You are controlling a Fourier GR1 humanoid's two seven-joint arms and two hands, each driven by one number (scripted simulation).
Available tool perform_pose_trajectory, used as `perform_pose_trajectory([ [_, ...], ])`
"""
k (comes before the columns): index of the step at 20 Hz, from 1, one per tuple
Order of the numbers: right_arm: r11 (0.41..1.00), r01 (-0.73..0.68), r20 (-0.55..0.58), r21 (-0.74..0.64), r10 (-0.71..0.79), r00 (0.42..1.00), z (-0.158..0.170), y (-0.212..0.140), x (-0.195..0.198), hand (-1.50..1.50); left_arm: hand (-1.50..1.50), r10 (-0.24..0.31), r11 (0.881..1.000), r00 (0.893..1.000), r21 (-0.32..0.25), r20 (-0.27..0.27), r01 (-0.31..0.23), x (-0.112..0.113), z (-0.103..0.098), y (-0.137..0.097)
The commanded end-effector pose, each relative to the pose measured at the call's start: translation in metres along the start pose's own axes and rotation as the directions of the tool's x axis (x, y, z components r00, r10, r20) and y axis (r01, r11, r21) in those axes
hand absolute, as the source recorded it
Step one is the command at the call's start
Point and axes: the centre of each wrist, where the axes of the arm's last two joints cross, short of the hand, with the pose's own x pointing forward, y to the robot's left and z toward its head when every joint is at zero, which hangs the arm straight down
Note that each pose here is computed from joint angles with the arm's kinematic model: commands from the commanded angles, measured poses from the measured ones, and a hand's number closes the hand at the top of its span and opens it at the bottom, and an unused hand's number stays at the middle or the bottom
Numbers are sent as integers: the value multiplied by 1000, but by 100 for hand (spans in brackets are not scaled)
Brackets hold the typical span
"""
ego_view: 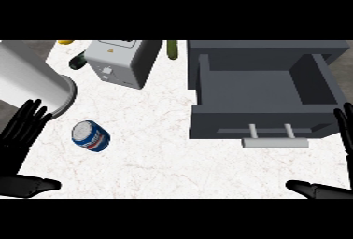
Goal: Pick up the can, place it into the drawer and close the drawer
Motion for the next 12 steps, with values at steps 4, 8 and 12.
perform_pose_trajectory([
  [4, 1000, -18, 3, -5, 18, 1000, 4, -7, -9, -150, -150, -29, 999, 998, 22, -49, 30, -40, 4, -15],
  [8, 1000, -11, 10, -19, 12, 1000, 28, -15, 4, -150, -150, -38, 998, 999, 53, -39, 40, -64, 2, -9],
  [12, 1000, -14, 11, -10, 14, 1000, -4, -19, 25, -150, -150, -61, 994, 996, 84, -64, 67, -77, -23, -17],
])
